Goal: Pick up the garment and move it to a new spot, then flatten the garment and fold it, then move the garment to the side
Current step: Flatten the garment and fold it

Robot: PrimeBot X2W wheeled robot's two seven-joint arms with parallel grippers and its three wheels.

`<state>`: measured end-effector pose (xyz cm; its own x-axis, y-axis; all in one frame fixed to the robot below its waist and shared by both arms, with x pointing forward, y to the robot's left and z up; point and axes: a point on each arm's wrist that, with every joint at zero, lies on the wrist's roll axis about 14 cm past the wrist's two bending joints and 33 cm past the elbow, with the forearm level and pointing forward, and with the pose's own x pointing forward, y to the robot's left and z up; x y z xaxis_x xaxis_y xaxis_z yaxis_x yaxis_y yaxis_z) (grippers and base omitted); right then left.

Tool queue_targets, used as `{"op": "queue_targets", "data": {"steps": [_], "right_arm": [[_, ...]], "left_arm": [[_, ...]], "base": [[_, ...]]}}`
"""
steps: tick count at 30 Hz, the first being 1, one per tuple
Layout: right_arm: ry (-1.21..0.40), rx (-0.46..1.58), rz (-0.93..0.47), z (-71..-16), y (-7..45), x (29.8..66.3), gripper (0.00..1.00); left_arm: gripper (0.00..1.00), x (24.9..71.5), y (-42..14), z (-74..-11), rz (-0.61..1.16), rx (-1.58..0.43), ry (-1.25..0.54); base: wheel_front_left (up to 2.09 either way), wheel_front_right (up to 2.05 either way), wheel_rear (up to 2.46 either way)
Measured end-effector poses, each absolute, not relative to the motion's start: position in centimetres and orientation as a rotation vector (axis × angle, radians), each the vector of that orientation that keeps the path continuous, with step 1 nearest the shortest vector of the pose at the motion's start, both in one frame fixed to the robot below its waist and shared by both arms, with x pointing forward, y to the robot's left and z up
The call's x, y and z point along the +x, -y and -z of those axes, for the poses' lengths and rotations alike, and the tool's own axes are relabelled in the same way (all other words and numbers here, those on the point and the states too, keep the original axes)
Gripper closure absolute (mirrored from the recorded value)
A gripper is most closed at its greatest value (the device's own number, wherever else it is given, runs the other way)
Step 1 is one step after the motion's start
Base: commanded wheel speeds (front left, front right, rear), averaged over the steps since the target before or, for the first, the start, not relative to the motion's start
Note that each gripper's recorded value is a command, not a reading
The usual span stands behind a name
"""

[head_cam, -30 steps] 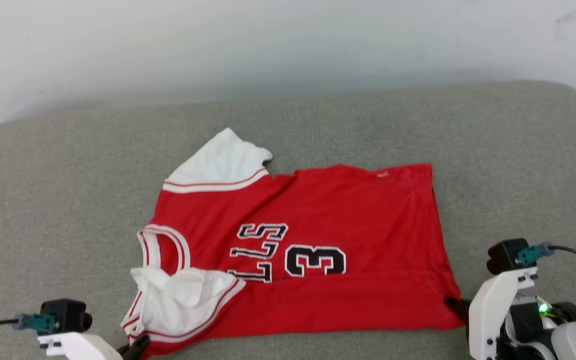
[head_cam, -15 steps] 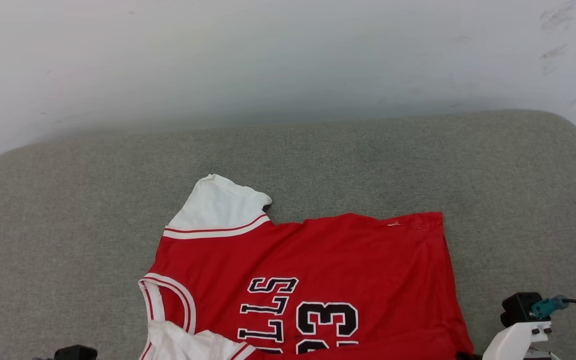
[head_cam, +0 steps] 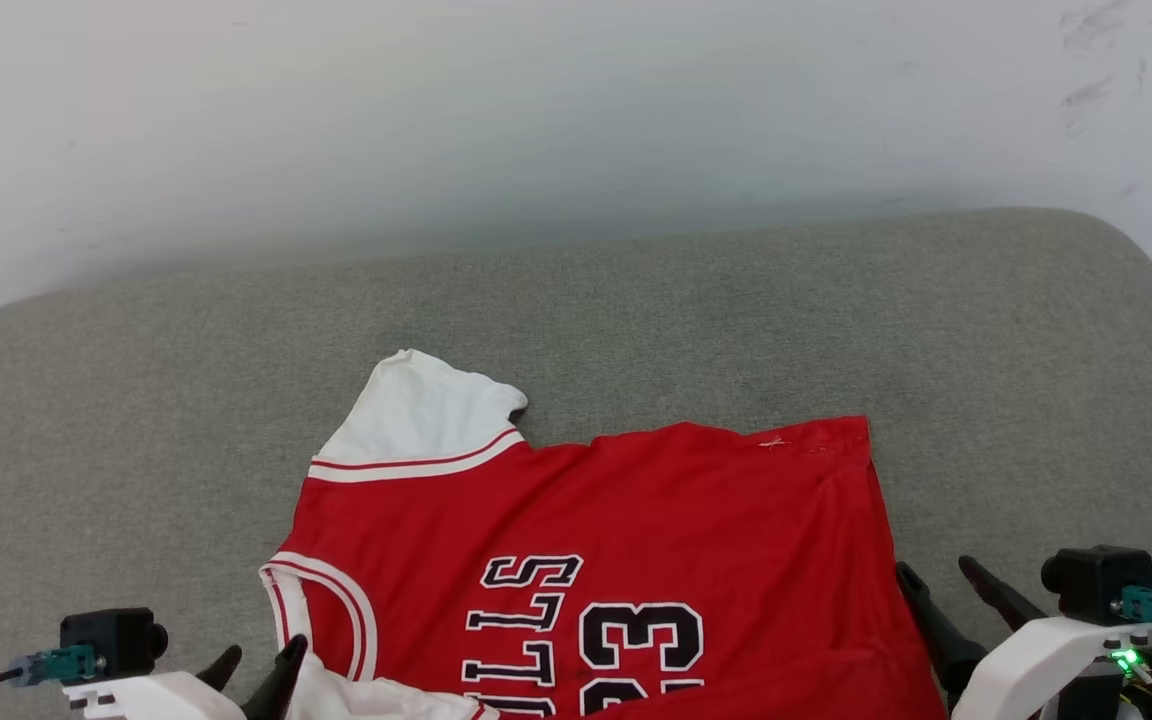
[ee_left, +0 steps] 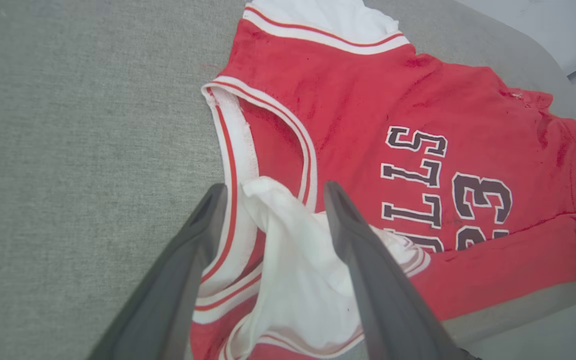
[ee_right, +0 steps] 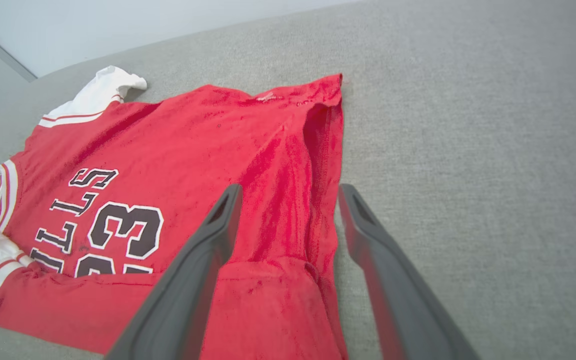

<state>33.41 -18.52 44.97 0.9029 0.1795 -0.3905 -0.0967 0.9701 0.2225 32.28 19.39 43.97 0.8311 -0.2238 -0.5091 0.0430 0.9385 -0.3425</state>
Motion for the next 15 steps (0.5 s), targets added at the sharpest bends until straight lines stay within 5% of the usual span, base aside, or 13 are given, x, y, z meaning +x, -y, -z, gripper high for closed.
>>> {"op": "queue_targets", "data": {"steps": [15], "right_arm": [[-0.013,0.145,-0.073,-52.9,19.3,38.4,0.00]], "left_arm": [[0.00,44.7,-17.0,-54.0,0.197,-0.186,-0.091]], "base": [[0.00,0.00,0.00]]}}
